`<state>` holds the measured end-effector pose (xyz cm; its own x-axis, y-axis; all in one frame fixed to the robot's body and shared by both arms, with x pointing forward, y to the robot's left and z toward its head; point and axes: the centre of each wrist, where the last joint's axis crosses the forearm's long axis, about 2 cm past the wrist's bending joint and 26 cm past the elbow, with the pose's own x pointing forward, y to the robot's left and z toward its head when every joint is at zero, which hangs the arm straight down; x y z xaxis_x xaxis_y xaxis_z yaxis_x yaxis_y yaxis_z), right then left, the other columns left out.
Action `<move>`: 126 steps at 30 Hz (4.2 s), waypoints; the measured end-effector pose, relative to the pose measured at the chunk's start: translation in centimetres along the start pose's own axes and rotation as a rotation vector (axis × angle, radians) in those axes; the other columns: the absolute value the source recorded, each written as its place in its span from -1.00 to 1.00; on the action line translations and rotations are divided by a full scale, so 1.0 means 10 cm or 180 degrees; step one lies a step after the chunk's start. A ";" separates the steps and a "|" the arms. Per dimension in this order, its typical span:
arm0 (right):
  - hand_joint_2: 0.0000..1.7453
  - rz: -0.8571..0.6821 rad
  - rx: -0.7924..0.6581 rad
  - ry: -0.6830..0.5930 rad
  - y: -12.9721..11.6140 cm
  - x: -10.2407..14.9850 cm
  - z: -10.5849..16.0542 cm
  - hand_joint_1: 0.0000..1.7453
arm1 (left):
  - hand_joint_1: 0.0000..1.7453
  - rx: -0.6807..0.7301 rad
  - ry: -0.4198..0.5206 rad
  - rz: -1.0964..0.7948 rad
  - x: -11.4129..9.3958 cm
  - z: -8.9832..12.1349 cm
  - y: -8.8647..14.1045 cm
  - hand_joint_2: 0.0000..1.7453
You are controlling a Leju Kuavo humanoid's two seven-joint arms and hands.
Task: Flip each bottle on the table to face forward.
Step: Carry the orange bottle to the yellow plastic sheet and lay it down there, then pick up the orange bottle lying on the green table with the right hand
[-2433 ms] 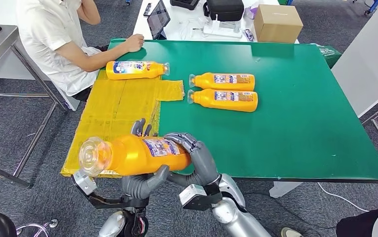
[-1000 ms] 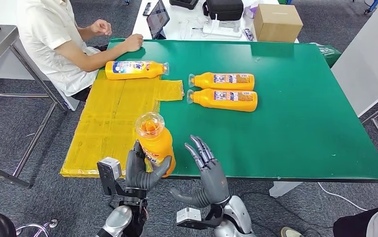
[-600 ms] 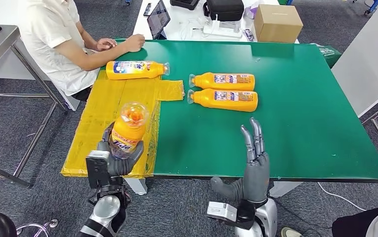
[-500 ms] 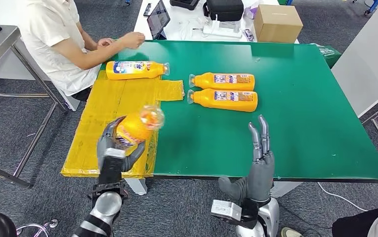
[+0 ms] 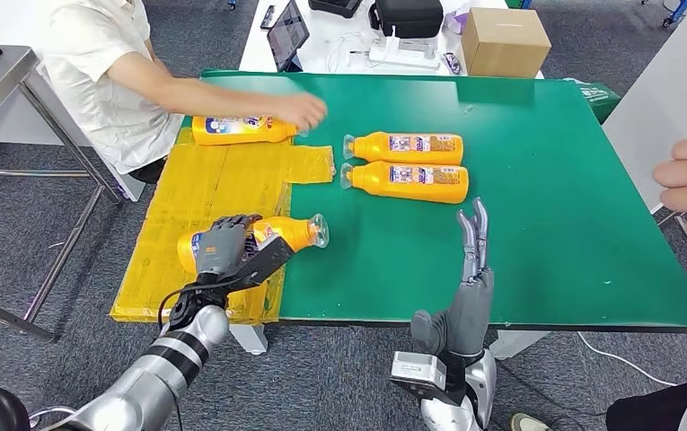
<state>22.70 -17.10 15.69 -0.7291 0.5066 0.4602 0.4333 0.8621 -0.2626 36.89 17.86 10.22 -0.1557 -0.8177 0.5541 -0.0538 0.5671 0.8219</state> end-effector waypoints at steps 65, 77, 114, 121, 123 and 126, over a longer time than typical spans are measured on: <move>1.00 0.2464 0.1670 0.0107 -0.99 -1.02 0.72 -1.00 | -1.00 0.1007 -0.0763 0.2794 0.81 1.38 -0.10 1.00; 1.00 0.2631 0.1771 0.0310 -1.02 -1.44 0.56 -1.00 | -1.00 0.0968 -0.0947 0.2880 0.94 1.39 -0.16 1.00; 1.00 0.2409 0.2239 0.0972 -0.62 -1.84 0.62 -1.00 | -1.00 0.0633 -0.1063 0.2905 1.05 1.32 -0.26 1.00; 1.00 0.2366 0.2296 0.1169 -0.54 -1.87 0.65 1.00 | -1.00 0.0469 -0.0993 0.3039 1.07 1.28 -0.27 1.00; 1.00 0.2353 0.2352 0.1205 -0.53 -1.89 0.67 1.00 | -1.00 0.0401 -0.0970 0.3097 1.07 1.28 -0.27 1.00; 1.00 0.2328 0.2476 0.1248 -0.54 -1.95 0.68 1.00 | -1.00 0.0292 -0.0920 0.3196 1.08 1.28 -0.28 1.00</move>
<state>30.93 -31.60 2.35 -0.1612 0.9708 0.1779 0.1406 0.2010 -0.9695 22.76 8.75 12.20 -0.3992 0.0804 0.9133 0.1579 0.9873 -0.0178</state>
